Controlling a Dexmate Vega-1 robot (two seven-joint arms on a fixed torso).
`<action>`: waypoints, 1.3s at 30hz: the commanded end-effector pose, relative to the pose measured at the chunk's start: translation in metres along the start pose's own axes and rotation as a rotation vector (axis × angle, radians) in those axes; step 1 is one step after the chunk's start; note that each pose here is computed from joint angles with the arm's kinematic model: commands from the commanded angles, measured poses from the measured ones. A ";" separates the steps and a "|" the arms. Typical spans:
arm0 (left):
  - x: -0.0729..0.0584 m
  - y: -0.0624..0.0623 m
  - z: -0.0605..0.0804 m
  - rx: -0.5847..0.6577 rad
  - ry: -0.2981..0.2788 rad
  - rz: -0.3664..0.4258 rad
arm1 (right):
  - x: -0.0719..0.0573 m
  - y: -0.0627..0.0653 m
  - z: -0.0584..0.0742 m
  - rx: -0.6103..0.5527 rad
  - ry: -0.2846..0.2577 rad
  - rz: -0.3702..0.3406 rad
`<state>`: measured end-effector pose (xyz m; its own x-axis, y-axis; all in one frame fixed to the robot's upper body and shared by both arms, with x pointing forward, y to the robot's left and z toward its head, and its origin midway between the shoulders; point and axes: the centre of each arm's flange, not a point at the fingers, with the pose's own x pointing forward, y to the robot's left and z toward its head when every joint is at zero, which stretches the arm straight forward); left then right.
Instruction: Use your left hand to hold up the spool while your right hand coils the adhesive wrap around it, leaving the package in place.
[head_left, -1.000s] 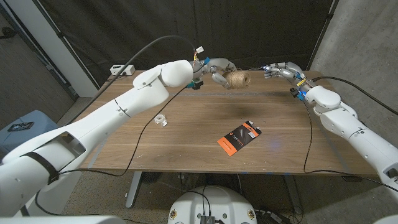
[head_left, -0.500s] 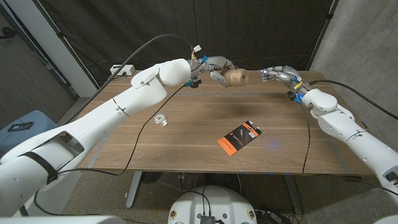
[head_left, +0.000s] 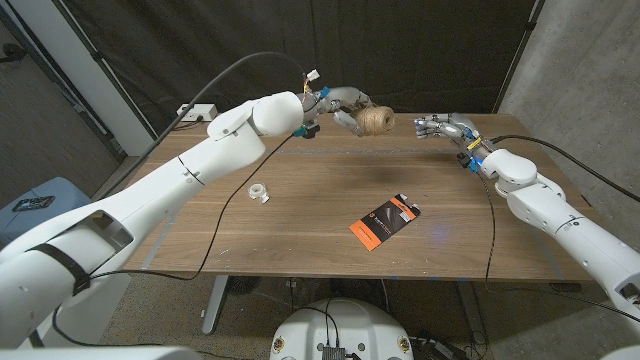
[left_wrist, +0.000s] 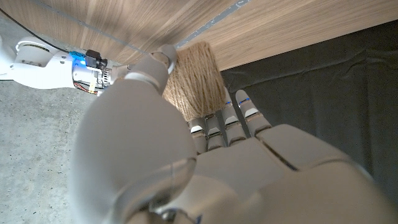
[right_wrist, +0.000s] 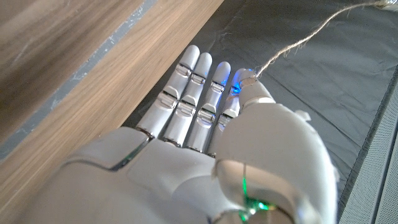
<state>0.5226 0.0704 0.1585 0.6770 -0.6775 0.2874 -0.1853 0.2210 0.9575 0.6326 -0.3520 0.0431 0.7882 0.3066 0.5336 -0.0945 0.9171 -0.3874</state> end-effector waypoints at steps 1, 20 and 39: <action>0.000 0.004 -0.005 0.007 0.010 0.018 | -0.007 0.017 -0.008 0.026 0.017 0.023; -0.001 0.006 -0.011 0.003 0.028 0.064 | -0.013 0.036 -0.014 0.049 0.033 0.042; 0.005 0.007 -0.010 -0.033 0.040 0.117 | -0.010 0.055 -0.010 0.049 0.031 0.065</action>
<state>0.5300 0.0771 0.1665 0.6798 -0.6327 0.3710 -0.2394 0.2868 0.9276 0.6266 -0.3160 0.0115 0.7973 0.3515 0.4907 -0.1685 0.9102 -0.3783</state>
